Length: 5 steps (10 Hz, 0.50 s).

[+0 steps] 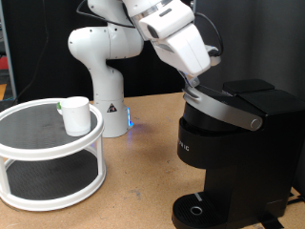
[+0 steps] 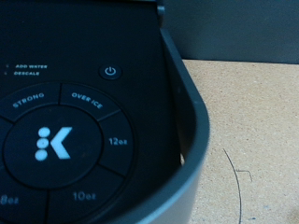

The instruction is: Make a cup of coffee with the keurig machine

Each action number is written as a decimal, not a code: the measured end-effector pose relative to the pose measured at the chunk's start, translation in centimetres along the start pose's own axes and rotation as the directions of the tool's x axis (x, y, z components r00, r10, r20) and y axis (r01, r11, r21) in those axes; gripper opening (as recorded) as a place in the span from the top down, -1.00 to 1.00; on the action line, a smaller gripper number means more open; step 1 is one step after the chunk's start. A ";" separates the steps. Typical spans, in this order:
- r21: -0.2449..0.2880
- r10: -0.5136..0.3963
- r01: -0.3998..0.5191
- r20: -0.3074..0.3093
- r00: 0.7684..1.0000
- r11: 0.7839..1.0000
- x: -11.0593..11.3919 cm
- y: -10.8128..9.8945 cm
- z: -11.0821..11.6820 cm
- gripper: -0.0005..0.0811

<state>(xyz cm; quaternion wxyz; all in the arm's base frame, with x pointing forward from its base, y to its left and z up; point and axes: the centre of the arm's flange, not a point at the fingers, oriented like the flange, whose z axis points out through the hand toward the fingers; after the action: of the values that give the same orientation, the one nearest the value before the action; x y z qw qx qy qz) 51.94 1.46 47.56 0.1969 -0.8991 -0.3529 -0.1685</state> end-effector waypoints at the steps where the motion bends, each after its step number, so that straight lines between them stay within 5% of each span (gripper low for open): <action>1: 0.002 -0.006 0.006 0.009 1.000 1.000 0.1 -0.3 0.3 0.97; 5: -0.003 -0.021 0.022 0.045 0.999 1.000 -0.5 -0.5 1.3 0.97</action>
<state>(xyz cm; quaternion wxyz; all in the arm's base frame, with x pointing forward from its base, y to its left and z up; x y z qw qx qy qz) 51.44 2.16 46.32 0.1856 -0.8991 -0.3665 -0.1510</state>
